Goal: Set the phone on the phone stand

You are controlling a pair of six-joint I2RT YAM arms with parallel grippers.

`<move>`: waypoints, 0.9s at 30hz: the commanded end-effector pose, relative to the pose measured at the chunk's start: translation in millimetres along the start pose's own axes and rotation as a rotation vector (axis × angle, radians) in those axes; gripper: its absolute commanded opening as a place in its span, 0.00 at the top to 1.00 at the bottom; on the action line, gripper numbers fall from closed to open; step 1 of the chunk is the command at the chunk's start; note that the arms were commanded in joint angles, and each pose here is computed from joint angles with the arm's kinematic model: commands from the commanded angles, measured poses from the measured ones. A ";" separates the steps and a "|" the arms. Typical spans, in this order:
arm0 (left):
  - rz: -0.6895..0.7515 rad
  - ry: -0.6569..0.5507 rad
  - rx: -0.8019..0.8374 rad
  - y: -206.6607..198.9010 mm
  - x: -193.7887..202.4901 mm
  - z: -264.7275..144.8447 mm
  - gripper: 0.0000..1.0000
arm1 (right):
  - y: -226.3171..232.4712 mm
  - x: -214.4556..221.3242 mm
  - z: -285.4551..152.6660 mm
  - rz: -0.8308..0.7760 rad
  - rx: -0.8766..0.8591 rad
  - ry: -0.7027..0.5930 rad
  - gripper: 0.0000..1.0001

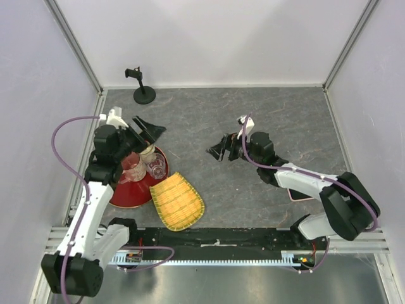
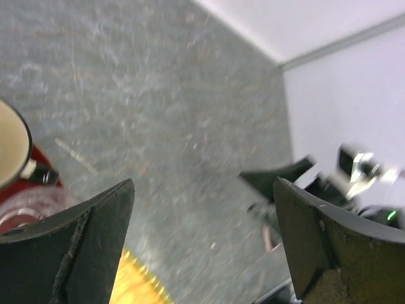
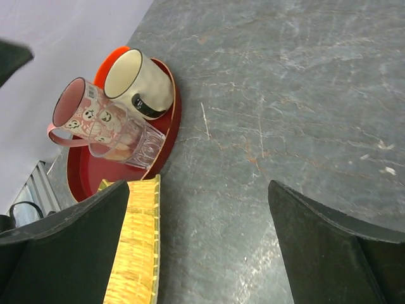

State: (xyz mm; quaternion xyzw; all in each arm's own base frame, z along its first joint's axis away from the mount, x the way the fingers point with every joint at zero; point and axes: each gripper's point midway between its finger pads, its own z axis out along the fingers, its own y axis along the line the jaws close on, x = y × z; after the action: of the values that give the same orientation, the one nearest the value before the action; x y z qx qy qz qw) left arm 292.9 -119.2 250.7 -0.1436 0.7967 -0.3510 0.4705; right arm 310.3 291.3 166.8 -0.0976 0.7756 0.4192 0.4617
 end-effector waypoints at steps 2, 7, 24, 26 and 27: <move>-0.286 -0.139 0.196 -12.8 -79.8 25.8 0.05 | 30.6 -14.1 11.1 -0.118 -0.155 -0.146 0.02; -0.405 -0.228 0.095 34.1 -136.1 60.1 0.08 | 16.8 -3.3 4.3 -0.163 -0.114 -0.164 0.02; -0.503 -0.460 -0.129 155.8 -245.6 189.3 0.08 | 2.1 -23.4 -34.4 -0.275 0.014 -0.277 0.02; -0.514 -0.480 -0.070 162.9 -247.5 204.6 0.08 | 0.7 -25.2 -36.7 -0.285 0.025 -0.285 0.02; -0.524 -0.495 -0.060 166.2 -247.6 207.8 0.09 | -0.7 -24.3 -37.7 -0.286 0.028 -0.285 0.02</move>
State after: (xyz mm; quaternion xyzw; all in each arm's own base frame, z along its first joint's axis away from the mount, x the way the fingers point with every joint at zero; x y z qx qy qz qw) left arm 590.0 36.0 224.9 -0.4236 0.6557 -0.3685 0.5048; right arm 296.9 266.2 183.3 -0.1430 0.7034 0.3652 0.5928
